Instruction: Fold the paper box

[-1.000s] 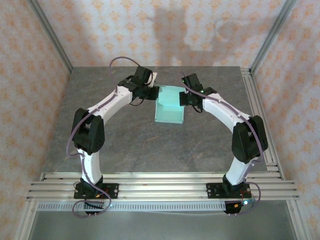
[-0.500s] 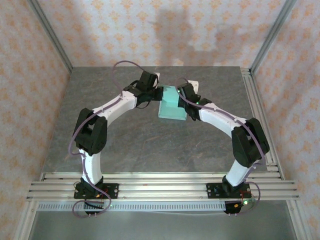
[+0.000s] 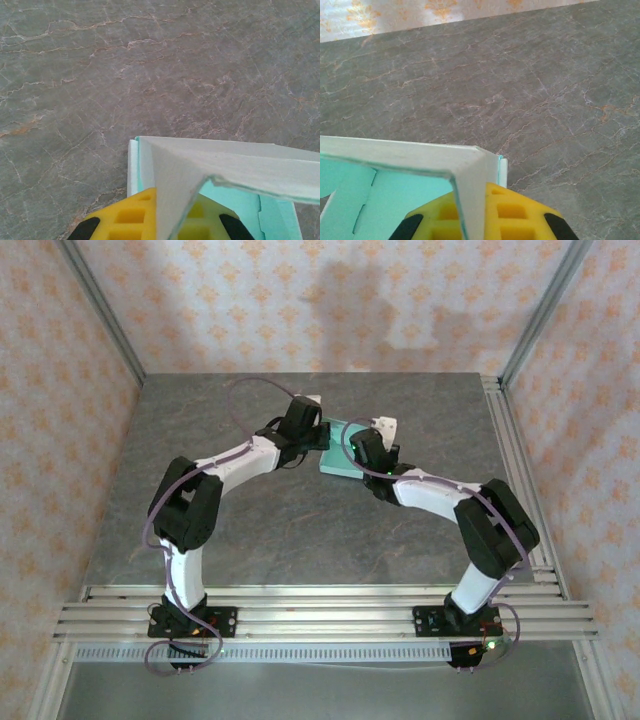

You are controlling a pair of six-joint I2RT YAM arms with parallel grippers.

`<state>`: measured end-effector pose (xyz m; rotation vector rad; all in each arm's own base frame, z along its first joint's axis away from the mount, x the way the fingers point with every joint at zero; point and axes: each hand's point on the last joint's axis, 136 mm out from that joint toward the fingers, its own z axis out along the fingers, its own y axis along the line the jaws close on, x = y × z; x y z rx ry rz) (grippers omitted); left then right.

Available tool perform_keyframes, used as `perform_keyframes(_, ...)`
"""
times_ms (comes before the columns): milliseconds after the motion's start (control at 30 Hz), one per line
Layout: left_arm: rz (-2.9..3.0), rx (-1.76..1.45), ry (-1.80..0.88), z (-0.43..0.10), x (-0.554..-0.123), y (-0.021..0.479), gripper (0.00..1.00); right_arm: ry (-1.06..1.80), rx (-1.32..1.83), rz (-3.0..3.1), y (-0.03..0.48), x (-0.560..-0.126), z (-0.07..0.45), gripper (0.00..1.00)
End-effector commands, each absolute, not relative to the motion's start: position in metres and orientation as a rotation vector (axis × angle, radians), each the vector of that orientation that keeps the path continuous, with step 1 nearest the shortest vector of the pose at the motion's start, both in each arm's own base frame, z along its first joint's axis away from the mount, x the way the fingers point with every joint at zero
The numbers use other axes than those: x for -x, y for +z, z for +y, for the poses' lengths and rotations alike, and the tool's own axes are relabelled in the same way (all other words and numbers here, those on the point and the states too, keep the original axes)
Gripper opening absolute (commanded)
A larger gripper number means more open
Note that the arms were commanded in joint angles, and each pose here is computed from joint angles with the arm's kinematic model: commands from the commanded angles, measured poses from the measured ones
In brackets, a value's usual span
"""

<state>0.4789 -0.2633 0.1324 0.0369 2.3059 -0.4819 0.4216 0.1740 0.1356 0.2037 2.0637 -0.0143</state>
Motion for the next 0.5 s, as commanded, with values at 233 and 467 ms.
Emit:
perform_keyframes(233,2.284,-0.048,-0.526,-0.279,-0.466,0.13,0.0,0.12,-0.189,1.883,0.165,-0.416,0.196,0.0)
perform_keyframes(467,2.23,-0.041,-0.534,-0.277,-0.459,0.132,0.0,0.103,-0.198,1.832,0.156,-0.406,0.193,0.0)
